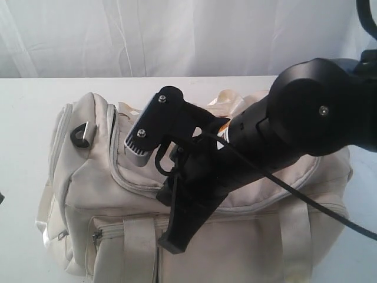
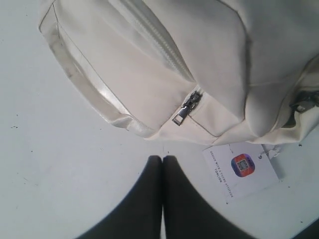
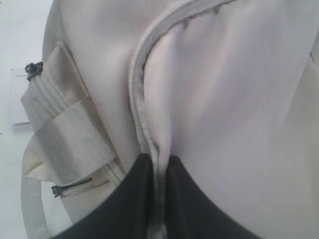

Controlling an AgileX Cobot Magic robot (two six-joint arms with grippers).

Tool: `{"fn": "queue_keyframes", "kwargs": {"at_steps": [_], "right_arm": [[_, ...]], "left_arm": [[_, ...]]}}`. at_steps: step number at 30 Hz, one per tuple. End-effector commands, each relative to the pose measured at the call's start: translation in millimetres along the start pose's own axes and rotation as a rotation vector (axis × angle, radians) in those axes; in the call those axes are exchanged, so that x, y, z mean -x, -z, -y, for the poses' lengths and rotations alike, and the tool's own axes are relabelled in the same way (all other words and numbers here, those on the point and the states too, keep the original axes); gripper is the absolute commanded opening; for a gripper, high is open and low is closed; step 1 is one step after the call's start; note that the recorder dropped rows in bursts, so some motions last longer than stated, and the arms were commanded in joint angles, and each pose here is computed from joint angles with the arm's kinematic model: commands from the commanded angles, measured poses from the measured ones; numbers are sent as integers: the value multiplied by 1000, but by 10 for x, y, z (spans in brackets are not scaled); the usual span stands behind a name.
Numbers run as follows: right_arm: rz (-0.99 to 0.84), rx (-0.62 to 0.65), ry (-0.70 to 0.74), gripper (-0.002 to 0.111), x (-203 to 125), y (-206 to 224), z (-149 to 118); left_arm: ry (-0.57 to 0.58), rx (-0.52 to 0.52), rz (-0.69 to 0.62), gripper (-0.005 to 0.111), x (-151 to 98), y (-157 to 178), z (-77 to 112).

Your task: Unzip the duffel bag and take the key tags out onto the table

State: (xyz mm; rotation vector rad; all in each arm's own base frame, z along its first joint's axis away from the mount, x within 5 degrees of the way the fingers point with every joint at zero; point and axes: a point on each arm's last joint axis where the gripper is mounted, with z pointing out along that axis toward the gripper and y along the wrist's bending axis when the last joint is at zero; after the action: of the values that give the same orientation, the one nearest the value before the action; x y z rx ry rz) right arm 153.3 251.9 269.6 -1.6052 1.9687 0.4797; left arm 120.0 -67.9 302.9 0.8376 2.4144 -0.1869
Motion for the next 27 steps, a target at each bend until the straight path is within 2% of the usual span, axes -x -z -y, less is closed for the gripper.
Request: {"fn": "queue_keyframes", "kwargs": {"at_steps": [1,9,19,27], "right_arm": [[20,-20,8,0,30,14,18],[23,-20,28,0,116,81,34],[-84,3,80,0,27,91,17],[-101,-19,114,18,13,93,40]], "left_arm": [[12,-14,1,0,-19,6,21],[16,-19,6,0,-14,6,25],[20,-24,8,0,-12,6,29],[20,-25,8,0,-12,6,30]]}}
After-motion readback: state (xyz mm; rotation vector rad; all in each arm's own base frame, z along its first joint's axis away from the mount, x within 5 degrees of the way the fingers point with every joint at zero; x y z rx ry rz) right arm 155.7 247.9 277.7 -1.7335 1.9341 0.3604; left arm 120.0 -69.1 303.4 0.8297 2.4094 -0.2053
